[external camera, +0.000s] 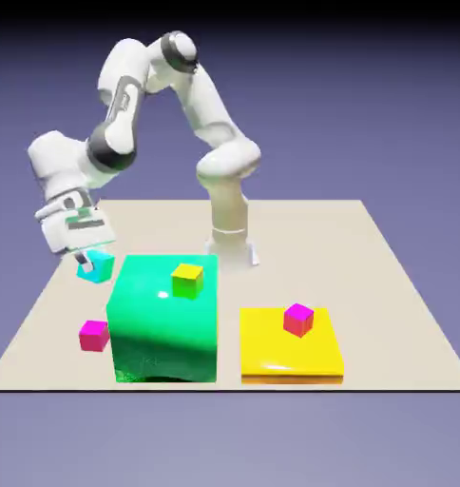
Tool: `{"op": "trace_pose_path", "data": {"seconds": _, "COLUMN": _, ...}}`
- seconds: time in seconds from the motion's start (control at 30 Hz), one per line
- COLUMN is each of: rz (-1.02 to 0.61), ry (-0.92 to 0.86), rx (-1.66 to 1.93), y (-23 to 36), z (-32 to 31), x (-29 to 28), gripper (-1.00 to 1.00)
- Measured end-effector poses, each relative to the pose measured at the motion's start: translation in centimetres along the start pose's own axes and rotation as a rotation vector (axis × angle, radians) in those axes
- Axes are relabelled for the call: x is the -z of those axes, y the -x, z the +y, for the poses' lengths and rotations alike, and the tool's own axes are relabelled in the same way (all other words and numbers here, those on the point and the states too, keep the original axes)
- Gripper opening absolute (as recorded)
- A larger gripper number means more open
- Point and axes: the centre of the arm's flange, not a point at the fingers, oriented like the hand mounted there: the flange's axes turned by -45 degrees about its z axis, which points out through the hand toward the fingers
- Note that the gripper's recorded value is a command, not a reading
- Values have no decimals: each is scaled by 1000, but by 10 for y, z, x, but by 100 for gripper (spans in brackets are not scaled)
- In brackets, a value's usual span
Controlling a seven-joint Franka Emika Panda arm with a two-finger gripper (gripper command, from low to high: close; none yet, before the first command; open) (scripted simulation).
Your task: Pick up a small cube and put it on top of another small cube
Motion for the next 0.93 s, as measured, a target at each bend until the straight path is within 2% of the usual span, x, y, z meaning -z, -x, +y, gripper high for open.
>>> {"op": "trace_pose_path", "data": {"seconds": 0.13, "rz": 87, "ry": -121, "rx": 168, "y": -133, "z": 11, "x": -72, "gripper": -100}}
{"op": "trace_pose_path", "data": {"seconds": 0.27, "rz": 163, "ry": -250, "rx": 294, "y": -247, "z": -20, "x": -129, "gripper": -100}}
{"op": "trace_pose_path", "data": {"seconds": 0.5, "rz": 294, "ry": -509, "rx": 66, "y": -263, "z": -118, "x": -204, "gripper": -100}}
{"op": "trace_pose_path", "data": {"seconds": 0.83, "rz": 296, "ry": -510, "rx": 62, "y": -268, "z": -149, "x": -260, "gripper": -100}}
{"op": "trace_pose_path", "data": {"seconds": 0.87, "rz": 295, "ry": -510, "rx": 62, "y": -268, "z": -151, "x": -262, "gripper": 100}}
{"op": "trace_pose_path", "data": {"seconds": 0.93, "rz": 295, "ry": -509, "rx": 62, "y": -268, "z": -151, "x": -262, "gripper": 100}}
